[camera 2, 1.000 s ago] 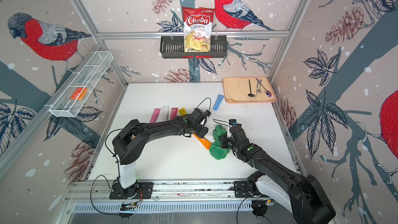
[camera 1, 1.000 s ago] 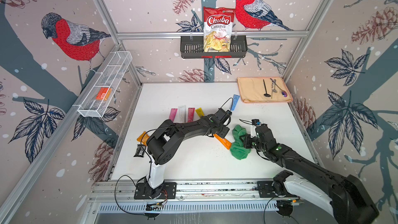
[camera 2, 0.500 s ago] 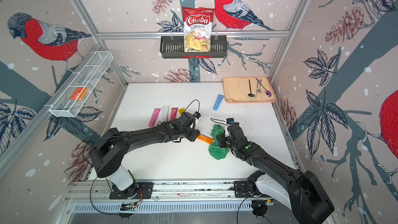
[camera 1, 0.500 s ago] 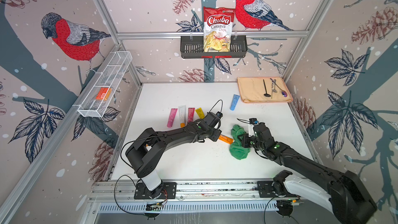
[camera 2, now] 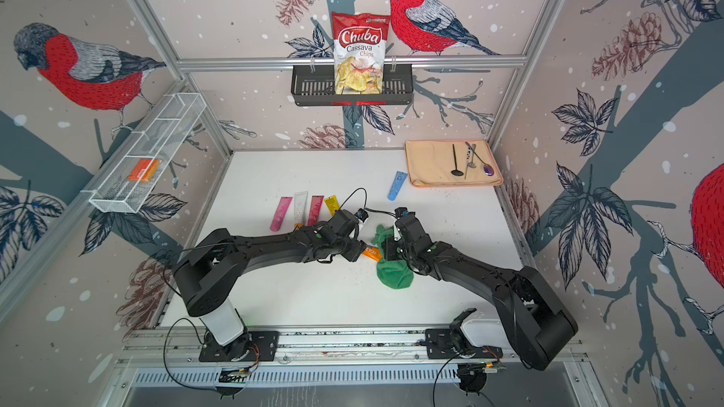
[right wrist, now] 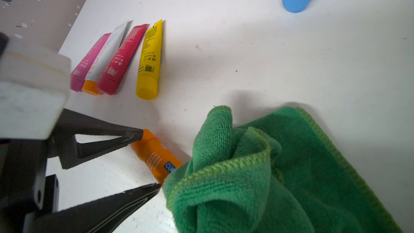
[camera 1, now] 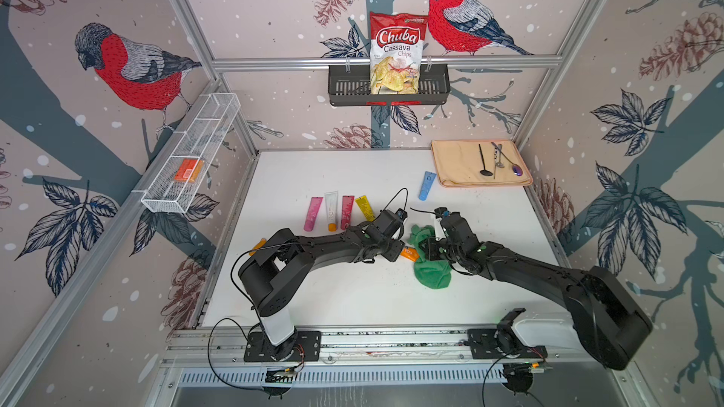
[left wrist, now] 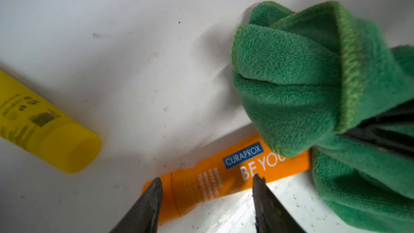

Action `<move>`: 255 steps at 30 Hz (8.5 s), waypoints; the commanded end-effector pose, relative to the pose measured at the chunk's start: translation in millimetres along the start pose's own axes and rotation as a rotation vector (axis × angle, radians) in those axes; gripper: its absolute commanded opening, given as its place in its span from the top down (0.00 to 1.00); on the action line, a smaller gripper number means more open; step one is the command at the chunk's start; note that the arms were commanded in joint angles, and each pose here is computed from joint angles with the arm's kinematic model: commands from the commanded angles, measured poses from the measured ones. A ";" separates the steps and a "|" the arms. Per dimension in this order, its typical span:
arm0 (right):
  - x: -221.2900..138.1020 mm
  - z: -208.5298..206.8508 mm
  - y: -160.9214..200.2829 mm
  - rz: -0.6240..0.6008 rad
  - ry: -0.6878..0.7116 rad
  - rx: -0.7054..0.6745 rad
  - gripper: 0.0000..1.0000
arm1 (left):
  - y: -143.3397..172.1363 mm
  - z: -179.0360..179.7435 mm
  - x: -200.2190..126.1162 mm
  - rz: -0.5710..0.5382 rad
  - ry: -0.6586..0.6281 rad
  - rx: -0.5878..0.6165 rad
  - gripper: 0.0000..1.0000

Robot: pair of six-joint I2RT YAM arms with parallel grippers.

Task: Wipe the surface of the toothpaste tube
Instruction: Adjust the toothpaste at the center of the board, then wipe the dirt from the toothpaste tube, then place the toothpaste at the center of the board.

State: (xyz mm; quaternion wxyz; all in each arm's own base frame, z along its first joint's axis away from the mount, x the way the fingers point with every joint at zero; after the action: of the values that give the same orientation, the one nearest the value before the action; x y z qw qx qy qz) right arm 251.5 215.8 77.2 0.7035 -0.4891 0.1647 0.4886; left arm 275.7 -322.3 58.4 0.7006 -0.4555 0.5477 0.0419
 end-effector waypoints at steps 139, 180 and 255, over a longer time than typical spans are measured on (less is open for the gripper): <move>4.0 7.0 -23.0 -0.007 -0.091 0.013 0.96 | 45.2 -18.4 -7.7 0.089 -0.181 0.043 0.33; 89.0 -11.9 -21.3 0.098 0.015 0.061 0.97 | 56.2 -2.4 -7.6 0.064 -0.019 -0.015 0.83; -84.3 -40.4 -52.6 -0.333 0.072 0.080 0.96 | 24.9 131.0 24.4 0.211 -0.394 -0.366 0.82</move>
State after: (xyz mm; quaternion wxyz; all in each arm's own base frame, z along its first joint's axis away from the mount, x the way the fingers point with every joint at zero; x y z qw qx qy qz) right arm 263.8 127.9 139.8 0.7867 -0.4987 0.1500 0.3316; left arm 372.8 -248.6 31.3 0.6850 -0.5264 0.4290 0.2641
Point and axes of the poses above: each gripper's point midway between its finger pads, its own x axis out along the fingers, its own z axis along the line the jaws close on, y = z × x, the point moved 1 cm from there along -x, back along the fingers, and after that the axes turned 6 degrees about x, right-handed, at the moved point
